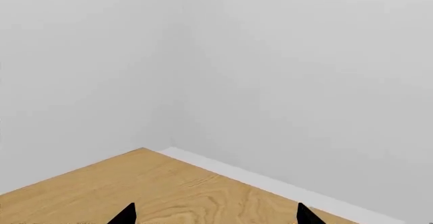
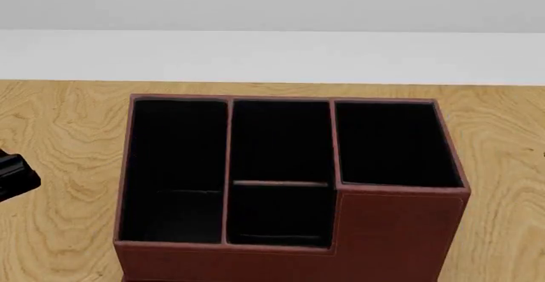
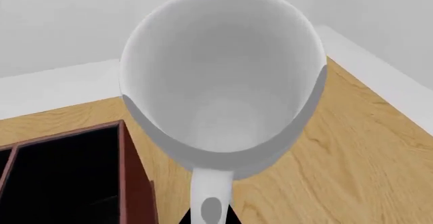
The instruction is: Pick up the white mug and place it to the right of the caddy.
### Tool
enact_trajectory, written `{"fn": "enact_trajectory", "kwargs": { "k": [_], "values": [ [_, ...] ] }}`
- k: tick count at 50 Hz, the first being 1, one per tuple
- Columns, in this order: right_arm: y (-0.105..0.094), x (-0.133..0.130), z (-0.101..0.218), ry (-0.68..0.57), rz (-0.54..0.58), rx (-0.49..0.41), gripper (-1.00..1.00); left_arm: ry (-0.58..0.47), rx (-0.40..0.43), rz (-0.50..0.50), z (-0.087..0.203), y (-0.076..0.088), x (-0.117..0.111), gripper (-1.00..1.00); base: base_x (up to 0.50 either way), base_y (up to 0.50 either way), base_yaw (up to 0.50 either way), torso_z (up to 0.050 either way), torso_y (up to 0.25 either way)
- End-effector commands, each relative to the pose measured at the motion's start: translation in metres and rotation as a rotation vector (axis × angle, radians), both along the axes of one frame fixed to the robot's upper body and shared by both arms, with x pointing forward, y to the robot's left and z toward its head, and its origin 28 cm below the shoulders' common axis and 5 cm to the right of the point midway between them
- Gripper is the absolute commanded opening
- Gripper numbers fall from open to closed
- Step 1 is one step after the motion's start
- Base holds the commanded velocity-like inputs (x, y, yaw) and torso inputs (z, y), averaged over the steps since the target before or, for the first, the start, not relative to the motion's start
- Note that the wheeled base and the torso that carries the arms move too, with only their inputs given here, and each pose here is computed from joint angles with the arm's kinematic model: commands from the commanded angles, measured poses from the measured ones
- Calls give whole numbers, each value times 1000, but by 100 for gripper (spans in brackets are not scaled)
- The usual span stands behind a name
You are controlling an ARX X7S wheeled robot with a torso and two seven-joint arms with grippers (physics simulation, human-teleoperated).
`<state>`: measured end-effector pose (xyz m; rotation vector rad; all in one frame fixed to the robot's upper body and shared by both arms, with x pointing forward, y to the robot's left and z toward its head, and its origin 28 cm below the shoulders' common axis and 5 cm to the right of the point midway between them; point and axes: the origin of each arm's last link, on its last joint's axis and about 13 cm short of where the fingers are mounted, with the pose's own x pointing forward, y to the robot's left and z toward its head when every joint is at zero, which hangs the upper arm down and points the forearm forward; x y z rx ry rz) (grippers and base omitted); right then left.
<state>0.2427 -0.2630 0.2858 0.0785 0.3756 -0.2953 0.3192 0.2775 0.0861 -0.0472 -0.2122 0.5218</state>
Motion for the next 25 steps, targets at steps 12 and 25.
{"fn": "enact_trajectory", "kwargs": {
  "k": [12,25],
  "values": [
    [-5,28,9,132,-25,48,-100,30,11,8,-10,0,-2,100,0,0,0,0,1],
    [-5,38,-8,200,-1,90,-100,25,14,8,-10,-1,-1,100,0,0,0,0,1]
  ]
}}
